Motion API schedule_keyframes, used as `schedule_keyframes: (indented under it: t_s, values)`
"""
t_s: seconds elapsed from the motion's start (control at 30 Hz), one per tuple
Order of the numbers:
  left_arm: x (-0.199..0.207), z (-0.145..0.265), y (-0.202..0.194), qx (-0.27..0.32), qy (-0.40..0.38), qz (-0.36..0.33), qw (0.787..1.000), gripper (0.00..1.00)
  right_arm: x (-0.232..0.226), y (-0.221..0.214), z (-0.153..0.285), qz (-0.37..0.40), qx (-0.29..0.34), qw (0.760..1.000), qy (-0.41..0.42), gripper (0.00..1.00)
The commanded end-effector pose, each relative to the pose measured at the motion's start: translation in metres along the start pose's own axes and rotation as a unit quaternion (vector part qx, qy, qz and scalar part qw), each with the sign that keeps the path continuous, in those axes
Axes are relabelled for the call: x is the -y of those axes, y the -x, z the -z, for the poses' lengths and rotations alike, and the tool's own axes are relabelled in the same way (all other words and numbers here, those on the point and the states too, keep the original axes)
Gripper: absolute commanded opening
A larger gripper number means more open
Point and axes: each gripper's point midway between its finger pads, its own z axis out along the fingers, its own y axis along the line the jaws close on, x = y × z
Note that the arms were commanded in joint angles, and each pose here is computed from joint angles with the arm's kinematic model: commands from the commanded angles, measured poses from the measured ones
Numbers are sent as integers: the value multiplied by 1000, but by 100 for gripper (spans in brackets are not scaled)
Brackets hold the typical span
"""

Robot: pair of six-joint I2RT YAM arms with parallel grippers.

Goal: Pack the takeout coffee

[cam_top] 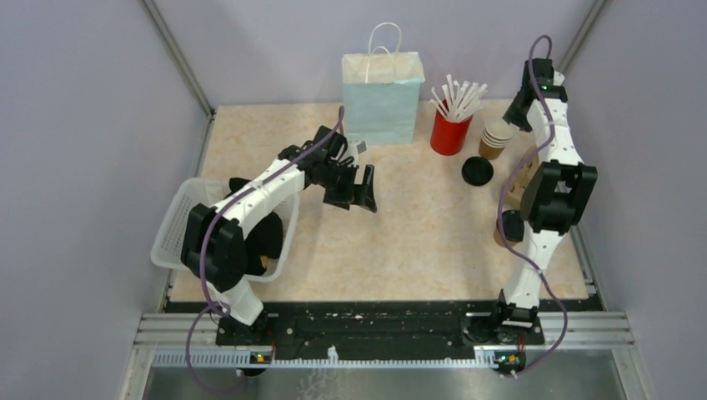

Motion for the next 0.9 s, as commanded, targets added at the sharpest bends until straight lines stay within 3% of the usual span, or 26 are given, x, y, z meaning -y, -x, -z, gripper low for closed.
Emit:
schedule_keyframes:
  t_s: [0.0, 0.2, 0.7, 0.87]
  values:
    - [5, 7, 18, 21, -12, -17, 1000, 98, 3, 16, -6, 9, 23, 1000, -10, 36]
    - [4, 4, 18, 17, -16, -8, 1000, 98, 3, 12, -15, 12, 12, 1000, -18, 32]
    - [6, 8, 18, 21, -13, 0, 1000, 98, 2, 19, -7, 15, 14, 1000, -15, 0]
    - [6, 10, 18, 22, -14, -6, 1000, 98, -4, 23, 4, 7, 19, 1000, 3, 0]
